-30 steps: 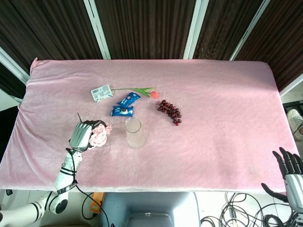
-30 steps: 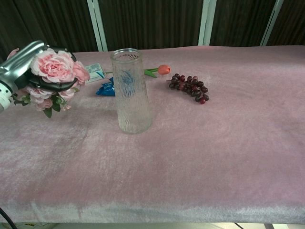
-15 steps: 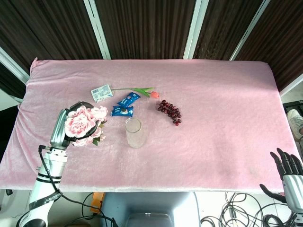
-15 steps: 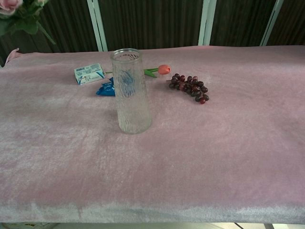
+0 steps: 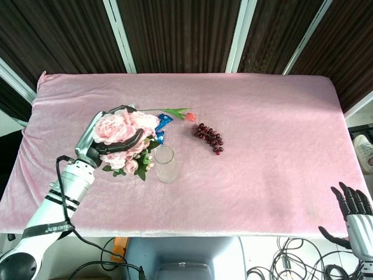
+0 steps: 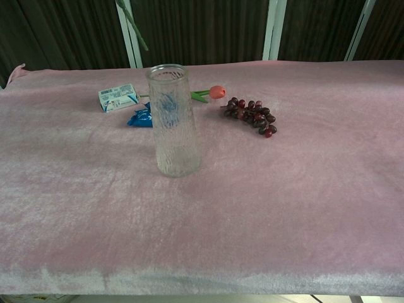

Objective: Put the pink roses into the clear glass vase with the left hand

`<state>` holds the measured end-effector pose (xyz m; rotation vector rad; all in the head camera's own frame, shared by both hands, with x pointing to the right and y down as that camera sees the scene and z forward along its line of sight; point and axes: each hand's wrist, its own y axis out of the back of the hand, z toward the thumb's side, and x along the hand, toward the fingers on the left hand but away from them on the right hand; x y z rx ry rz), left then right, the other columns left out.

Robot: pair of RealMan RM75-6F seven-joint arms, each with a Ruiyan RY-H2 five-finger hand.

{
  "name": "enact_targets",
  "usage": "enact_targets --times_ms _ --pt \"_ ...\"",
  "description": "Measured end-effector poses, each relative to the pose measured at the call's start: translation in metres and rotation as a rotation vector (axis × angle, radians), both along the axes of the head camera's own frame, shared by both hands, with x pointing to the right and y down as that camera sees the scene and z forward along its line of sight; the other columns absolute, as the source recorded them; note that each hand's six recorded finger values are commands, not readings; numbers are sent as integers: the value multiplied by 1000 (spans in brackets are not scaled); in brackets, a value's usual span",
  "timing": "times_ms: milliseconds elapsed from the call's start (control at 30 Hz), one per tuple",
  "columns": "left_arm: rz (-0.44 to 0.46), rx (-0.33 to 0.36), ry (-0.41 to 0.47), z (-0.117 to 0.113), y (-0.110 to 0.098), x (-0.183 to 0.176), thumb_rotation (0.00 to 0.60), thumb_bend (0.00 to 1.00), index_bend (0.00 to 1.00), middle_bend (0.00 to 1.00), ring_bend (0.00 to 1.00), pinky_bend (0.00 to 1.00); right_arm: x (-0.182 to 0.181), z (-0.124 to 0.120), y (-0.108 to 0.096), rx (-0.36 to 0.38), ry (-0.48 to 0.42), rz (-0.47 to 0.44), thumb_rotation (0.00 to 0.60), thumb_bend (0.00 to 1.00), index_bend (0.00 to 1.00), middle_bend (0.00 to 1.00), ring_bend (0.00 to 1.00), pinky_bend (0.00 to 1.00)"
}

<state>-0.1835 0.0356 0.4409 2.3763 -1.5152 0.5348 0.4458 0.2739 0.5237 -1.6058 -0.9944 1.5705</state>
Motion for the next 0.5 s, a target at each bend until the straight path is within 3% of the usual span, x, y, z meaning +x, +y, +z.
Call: enact_targets --times_ms 300,500 --pt "11 -39 7 -6 -3 24 600 601 757 815 701 764 2 -5 1 9 -6 0 600 300 0 0 0 0" --pt "-6 -64 -24 7 2 31 600 601 757 816 701 764 2 -10 3 21 -19 -4 600 300 0 0 0 0"
